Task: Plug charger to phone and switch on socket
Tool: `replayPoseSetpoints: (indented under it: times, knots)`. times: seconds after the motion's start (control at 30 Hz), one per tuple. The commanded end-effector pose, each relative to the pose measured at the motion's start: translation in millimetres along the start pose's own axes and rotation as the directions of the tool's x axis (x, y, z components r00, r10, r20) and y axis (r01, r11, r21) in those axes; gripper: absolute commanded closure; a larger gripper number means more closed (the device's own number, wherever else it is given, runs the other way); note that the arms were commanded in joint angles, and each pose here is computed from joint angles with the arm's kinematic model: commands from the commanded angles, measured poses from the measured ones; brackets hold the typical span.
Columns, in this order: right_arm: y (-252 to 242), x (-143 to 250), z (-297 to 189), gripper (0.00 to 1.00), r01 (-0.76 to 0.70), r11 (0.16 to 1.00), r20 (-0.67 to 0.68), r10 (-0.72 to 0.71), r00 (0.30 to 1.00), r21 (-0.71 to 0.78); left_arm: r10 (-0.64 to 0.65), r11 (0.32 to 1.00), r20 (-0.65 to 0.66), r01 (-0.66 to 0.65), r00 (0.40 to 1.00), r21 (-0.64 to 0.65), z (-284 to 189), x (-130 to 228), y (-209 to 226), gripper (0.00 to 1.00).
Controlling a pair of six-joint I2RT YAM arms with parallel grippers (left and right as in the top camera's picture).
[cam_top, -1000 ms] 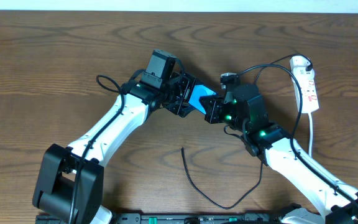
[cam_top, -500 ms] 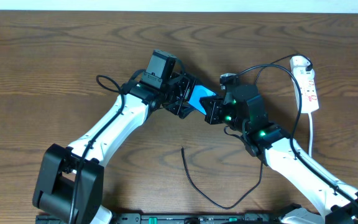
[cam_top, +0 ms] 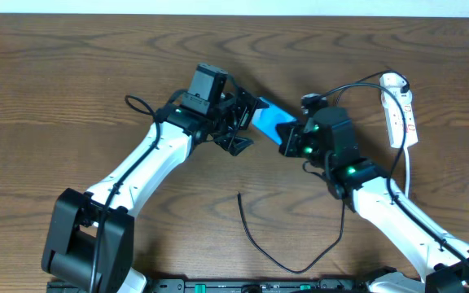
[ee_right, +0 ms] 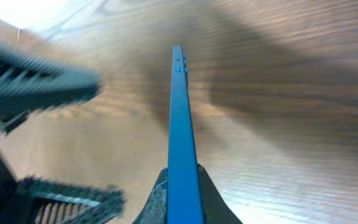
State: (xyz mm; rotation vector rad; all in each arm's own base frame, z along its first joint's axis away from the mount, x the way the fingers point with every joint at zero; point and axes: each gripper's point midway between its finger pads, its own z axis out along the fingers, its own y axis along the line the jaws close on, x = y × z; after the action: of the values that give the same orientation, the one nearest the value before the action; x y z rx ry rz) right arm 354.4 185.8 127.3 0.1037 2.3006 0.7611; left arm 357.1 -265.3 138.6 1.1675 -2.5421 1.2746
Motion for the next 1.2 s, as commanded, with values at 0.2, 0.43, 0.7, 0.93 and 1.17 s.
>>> replayPoseSetpoints:
  times: [0.2,0.43,0.7,0.93,1.17]
  knots:
    - [-25,-36,-13,0.99,-0.33,0.943,0.046,0.332,0.942,-0.039,0.013,0.997,-0.035,-0.01,0.999,0.083,-29,-14,-19,0.07]
    - [-23,-41,-17,0.99,-0.612,0.785,-0.001,0.615,0.789,-0.092,0.035,0.989,-0.054,-0.027,0.998,0.147,-38,-19,-33,0.07]
    - [-8,-57,-20,0.99,-0.761,0.624,-0.032,0.769,0.639,-0.177,0.123,0.961,-0.02,-0.114,0.992,0.253,-43,-21,-61,0.07]
    - [11,-75,-26,0.99,-0.783,0.558,-0.071,0.801,0.595,-0.275,0.156,0.944,-0.003,-0.148,0.988,0.296,-46,-21,-73,0.07]
    - [38,-84,-30,0.99,-0.797,0.489,-0.128,0.819,0.559,-0.354,0.179,0.915,0.095,-0.201,0.979,0.35,-52,-33,-91,0.07]
